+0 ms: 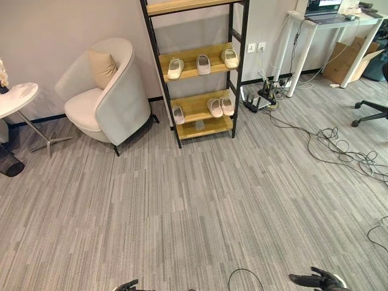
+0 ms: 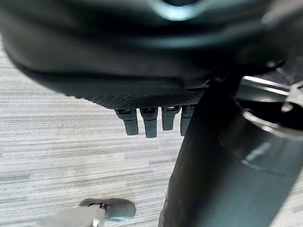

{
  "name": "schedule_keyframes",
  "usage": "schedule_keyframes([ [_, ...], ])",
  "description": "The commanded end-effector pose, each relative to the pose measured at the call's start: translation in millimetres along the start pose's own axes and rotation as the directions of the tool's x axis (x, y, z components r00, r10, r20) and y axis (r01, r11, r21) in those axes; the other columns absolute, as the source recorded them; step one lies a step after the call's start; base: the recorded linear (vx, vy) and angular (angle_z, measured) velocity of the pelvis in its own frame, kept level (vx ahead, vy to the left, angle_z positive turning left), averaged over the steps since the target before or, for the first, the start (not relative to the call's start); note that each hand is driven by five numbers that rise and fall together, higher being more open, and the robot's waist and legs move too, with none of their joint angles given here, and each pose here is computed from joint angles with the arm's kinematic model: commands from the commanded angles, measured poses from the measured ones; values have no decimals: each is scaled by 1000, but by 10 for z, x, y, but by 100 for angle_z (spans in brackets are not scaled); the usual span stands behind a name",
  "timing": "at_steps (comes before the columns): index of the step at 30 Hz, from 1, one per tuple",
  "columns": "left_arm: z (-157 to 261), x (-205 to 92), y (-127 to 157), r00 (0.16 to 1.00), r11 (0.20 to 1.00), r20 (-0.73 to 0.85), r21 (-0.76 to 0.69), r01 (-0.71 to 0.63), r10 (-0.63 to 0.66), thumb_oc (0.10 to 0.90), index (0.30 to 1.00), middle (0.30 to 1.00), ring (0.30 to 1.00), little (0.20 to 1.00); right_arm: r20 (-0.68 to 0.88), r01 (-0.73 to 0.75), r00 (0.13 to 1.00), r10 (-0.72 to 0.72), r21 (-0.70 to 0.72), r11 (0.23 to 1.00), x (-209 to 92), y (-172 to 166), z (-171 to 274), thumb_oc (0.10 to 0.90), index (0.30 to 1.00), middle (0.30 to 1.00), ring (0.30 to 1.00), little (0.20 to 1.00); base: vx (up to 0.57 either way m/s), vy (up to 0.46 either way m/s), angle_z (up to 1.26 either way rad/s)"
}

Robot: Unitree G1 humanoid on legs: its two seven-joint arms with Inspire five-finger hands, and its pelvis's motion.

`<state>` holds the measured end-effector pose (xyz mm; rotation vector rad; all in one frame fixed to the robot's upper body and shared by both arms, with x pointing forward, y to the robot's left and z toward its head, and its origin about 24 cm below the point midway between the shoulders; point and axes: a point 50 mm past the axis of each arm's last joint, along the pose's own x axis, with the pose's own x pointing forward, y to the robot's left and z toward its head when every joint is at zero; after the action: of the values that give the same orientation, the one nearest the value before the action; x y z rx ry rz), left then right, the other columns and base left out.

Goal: Arrange the slippers neatly on the shoe rack.

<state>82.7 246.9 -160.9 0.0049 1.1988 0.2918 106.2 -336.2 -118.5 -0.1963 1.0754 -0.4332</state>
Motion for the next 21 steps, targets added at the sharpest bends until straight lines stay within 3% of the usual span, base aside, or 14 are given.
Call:
schedule_keyframes([
  [1,290,12,167,992,997,105,17,-72,70,800,900,900,900,900,113,96,989,-93,-18,995,-10,-144,180,800,900,900,900,900,0,0,0],
  [6,244,25,-25,997,996,80,85,-11,5,800,900,900,900,900,129,67,989,-67,3,998,-6,3,192,800,900,900,900,900,10,-64,-1],
  [12,301,30,-337,991,952,91,299,67,-98,800,900,900,900,900,127,-49,990,57,-67,997,-14,456,170,800,900,900,900,900,9,-97,-4],
  [18,542,31,-443,980,925,164,378,44,-113,800,900,900,900,900,117,-88,987,106,-144,986,-19,625,191,800,900,900,900,900,40,-106,-3],
  [21,335,29,-430,989,909,99,414,57,-107,800,900,900,900,900,129,-106,984,121,-120,987,-27,689,209,800,900,900,900,900,366,54,0],
])
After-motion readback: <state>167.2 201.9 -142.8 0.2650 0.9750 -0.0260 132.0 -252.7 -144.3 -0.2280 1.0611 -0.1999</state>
